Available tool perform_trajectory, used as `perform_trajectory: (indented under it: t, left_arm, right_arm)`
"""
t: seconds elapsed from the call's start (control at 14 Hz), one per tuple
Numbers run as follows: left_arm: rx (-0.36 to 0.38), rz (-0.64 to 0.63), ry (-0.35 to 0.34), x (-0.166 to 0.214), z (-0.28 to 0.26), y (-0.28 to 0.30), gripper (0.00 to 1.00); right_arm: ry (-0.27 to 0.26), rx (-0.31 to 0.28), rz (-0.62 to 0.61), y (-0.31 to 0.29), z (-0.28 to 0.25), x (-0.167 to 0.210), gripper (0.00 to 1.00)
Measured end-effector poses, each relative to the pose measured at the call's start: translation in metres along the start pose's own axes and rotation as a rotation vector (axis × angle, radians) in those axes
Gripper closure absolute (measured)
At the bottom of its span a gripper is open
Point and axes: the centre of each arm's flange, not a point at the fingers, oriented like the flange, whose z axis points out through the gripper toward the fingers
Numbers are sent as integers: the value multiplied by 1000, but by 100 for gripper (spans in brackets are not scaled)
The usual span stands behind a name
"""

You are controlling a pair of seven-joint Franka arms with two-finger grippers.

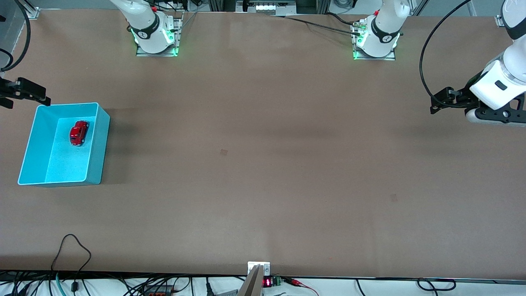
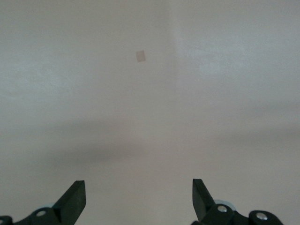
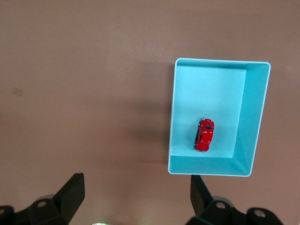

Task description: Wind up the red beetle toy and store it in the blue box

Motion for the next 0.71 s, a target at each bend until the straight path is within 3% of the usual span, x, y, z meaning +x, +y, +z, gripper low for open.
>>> perform_trajectory:
  t: [0.71]
  left_arm:
    - [0, 0, 0, 0, 0, 0, 0]
  right_arm:
    - [-20, 1, -7, -5, 10, 5, 0]
